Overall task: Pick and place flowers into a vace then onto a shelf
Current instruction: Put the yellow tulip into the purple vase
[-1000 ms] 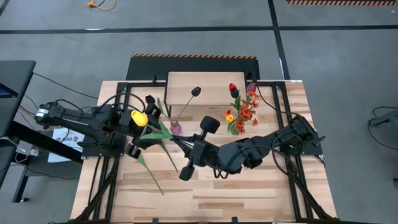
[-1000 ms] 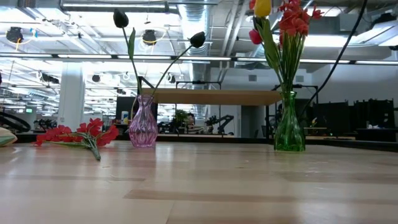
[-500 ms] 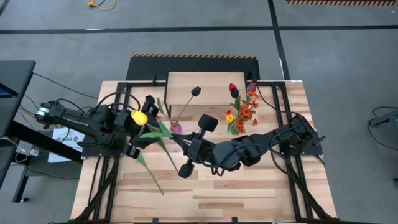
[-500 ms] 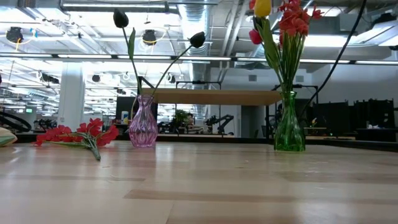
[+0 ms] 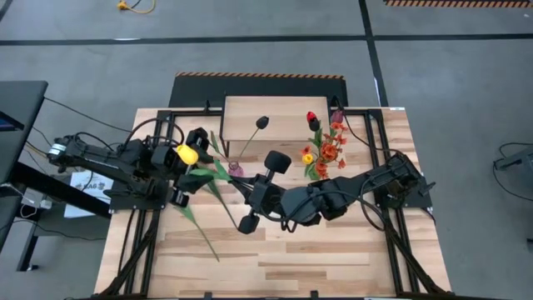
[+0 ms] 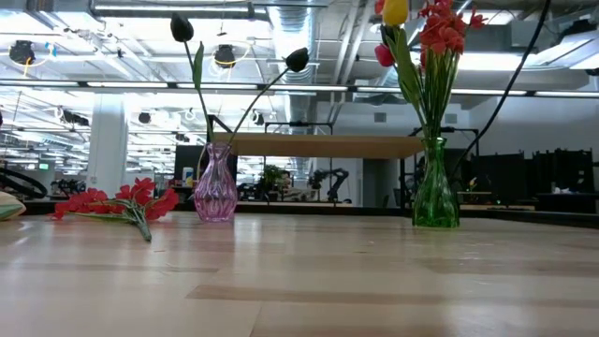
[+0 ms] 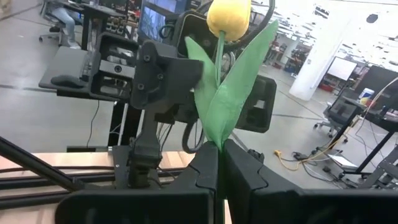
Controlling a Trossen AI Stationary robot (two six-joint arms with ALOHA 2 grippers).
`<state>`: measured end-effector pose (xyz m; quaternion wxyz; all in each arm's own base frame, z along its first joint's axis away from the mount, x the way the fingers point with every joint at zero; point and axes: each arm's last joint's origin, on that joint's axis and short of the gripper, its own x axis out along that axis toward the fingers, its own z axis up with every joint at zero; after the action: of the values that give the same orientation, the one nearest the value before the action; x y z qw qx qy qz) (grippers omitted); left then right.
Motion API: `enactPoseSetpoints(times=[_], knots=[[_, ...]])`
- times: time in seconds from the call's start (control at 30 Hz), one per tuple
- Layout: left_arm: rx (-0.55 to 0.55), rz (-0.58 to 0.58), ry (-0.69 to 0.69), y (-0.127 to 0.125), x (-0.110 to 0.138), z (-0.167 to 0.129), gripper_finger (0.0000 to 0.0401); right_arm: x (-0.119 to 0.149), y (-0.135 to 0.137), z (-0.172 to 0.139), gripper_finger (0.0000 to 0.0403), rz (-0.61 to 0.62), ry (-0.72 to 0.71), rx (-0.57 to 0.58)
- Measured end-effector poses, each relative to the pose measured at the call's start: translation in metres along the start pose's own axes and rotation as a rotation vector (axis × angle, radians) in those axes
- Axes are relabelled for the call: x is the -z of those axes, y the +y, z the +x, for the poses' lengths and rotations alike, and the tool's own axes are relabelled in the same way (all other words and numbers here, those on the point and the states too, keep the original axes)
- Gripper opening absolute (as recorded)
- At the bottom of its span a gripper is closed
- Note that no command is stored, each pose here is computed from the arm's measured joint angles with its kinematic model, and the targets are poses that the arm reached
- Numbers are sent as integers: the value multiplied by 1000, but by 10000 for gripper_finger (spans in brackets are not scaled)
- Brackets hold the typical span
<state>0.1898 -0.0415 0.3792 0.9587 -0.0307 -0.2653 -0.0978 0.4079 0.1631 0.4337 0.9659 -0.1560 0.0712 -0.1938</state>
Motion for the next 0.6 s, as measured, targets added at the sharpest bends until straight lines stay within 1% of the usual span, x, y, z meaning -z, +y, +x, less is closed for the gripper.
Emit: enactPoseSetpoints(times=[0.1,0.2,0.3,0.47,0.53,0.6], knots=[[-24,0,3,1,0,0,187,0,0,0,4,-1,0,0],[-28,0,12,1,1,0,165,0,0,0,5,-2,0,0],[-32,0,25,1,2,0,121,0,0,0,11,-3,0,0],[-54,36,57,2,5,-1,25,1,0,0,24,-10,8,5],[-46,39,77,1,5,-1,9,3,1,0,29,-25,21,2],[-44,41,112,1,1,2,10,4,1,0,34,-31,33,-1]])
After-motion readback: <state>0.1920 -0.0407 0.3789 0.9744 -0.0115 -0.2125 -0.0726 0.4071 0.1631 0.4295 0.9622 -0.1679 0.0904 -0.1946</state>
